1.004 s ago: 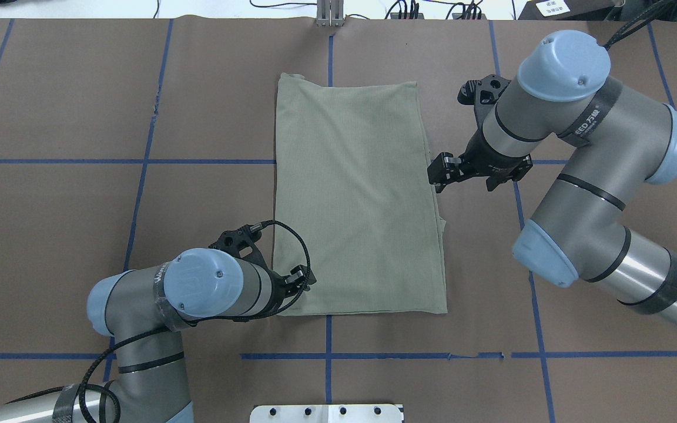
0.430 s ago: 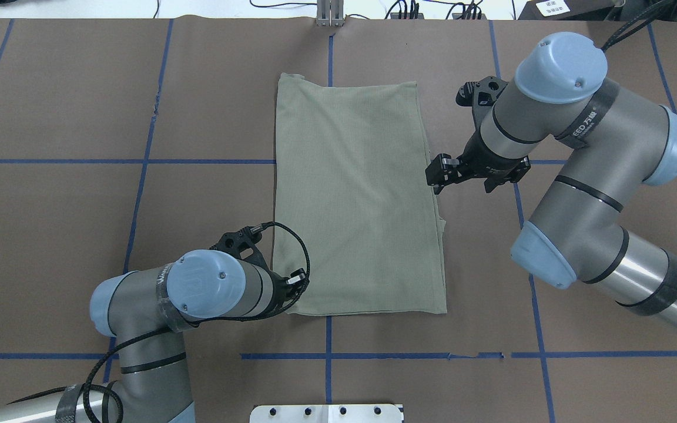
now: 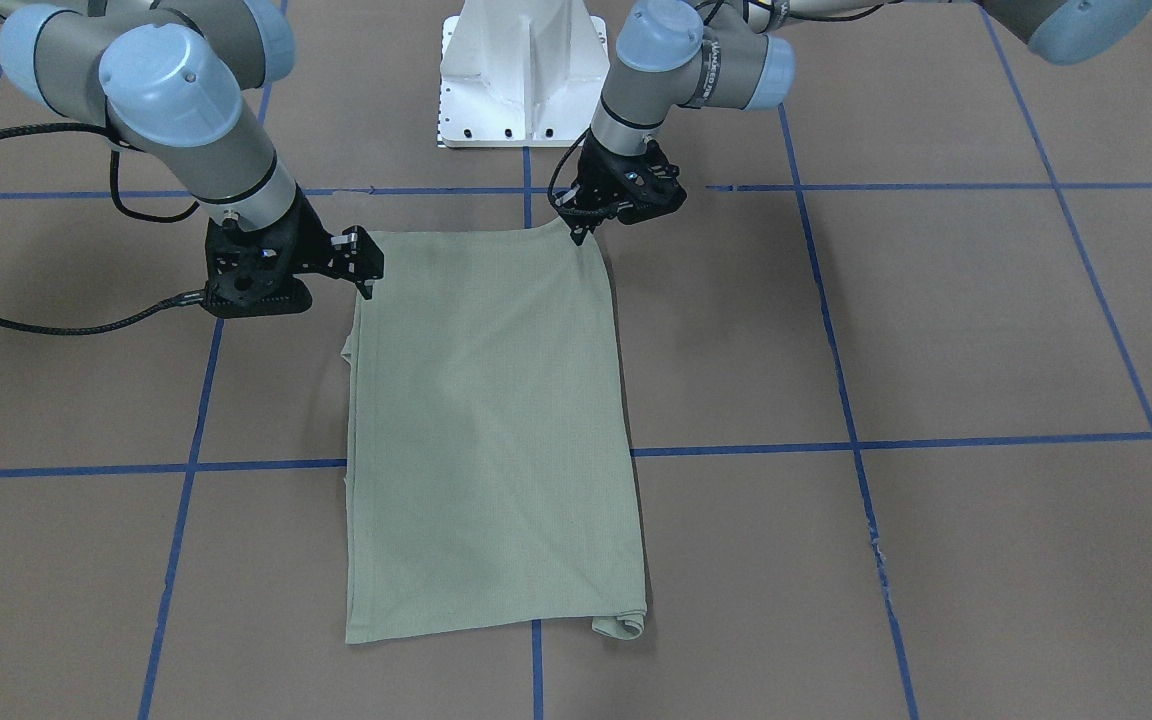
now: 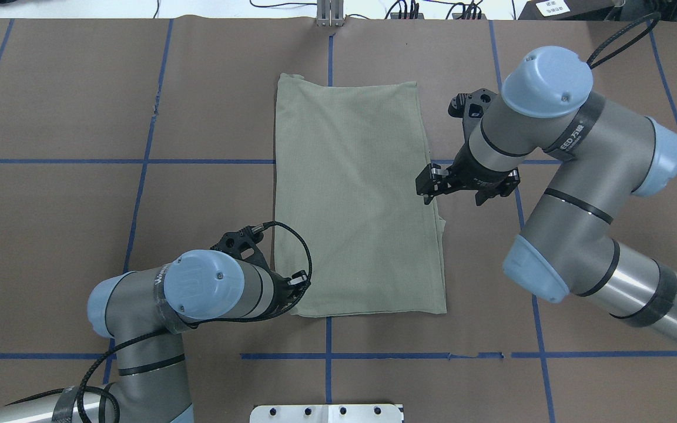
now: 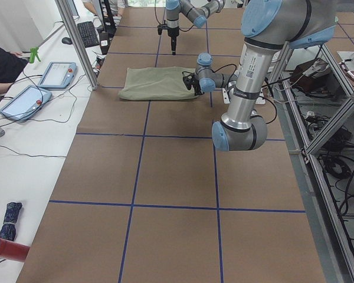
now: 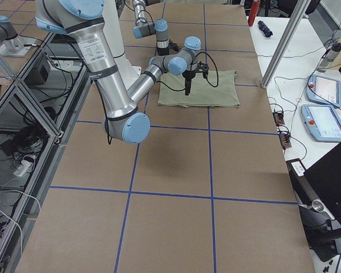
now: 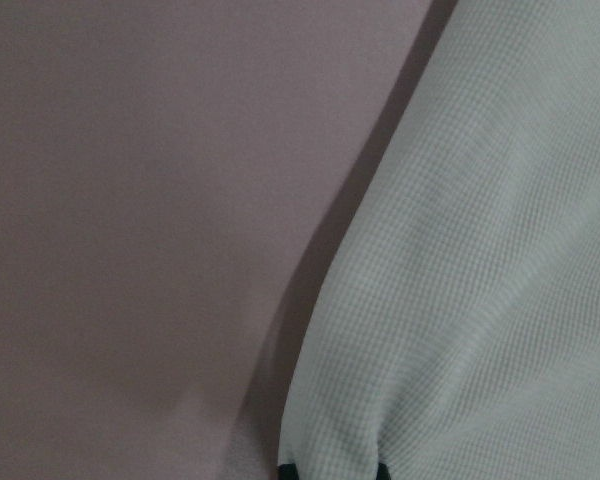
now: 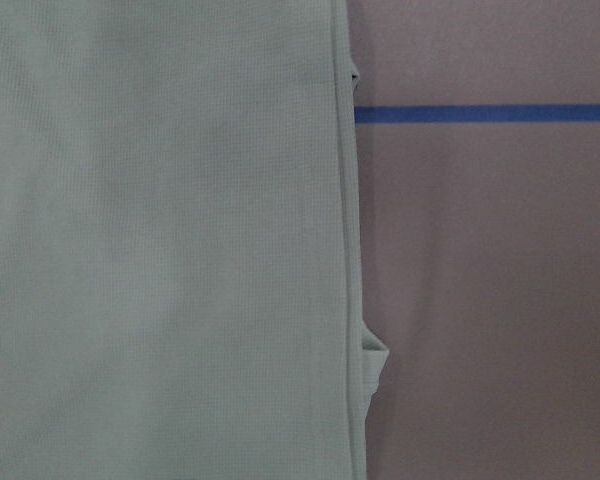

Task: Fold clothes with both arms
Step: 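Lower both grippers to the shirt's end nearest the robot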

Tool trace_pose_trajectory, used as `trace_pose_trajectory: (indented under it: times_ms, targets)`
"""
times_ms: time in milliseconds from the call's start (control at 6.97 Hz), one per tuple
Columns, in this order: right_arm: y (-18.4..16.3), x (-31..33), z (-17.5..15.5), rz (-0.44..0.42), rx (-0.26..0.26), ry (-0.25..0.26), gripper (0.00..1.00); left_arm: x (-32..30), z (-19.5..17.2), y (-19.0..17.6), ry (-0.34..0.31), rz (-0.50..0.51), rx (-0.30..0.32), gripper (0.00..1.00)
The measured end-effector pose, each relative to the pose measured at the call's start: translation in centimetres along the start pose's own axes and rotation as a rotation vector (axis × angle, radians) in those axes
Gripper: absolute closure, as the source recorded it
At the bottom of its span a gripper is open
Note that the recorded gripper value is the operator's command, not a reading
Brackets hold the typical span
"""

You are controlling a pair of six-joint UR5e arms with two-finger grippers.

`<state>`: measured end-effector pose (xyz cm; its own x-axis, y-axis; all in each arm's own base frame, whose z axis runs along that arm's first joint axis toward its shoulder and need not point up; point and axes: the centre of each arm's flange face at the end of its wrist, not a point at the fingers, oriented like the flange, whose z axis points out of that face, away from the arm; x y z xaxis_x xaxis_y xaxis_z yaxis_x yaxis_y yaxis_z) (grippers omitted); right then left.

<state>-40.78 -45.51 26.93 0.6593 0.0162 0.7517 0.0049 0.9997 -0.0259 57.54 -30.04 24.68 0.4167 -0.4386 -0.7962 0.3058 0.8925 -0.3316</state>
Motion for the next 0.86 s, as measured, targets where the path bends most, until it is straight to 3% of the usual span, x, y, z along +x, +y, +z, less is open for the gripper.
trace_pose_trajectory:
  times_ms: [287, 430, 574, 861]
  targets:
    - [4.7, -3.9, 2.1, 0.121, 0.033, -0.036, 0.00, 0.3, -0.9, 0.3, 0.012, 0.007, -0.007, 1.00]
    - [7.3, -5.7, 3.4, 0.221, 0.055, -0.056, 0.00, 0.3, -1.2, 0.4, 0.017, 0.008, -0.008, 1.00]
    - [9.0, -6.7, 4.6, 0.335, 0.062, -0.058, 0.00, 0.3, -1.4, 0.4, 0.020, 0.008, -0.009, 1.00]
    - [10.7, -5.5, 7.1, 0.510, 0.055, -0.015, 0.00, 0.4, -1.6, 0.5, 0.024, 0.010, -0.012, 1.00]
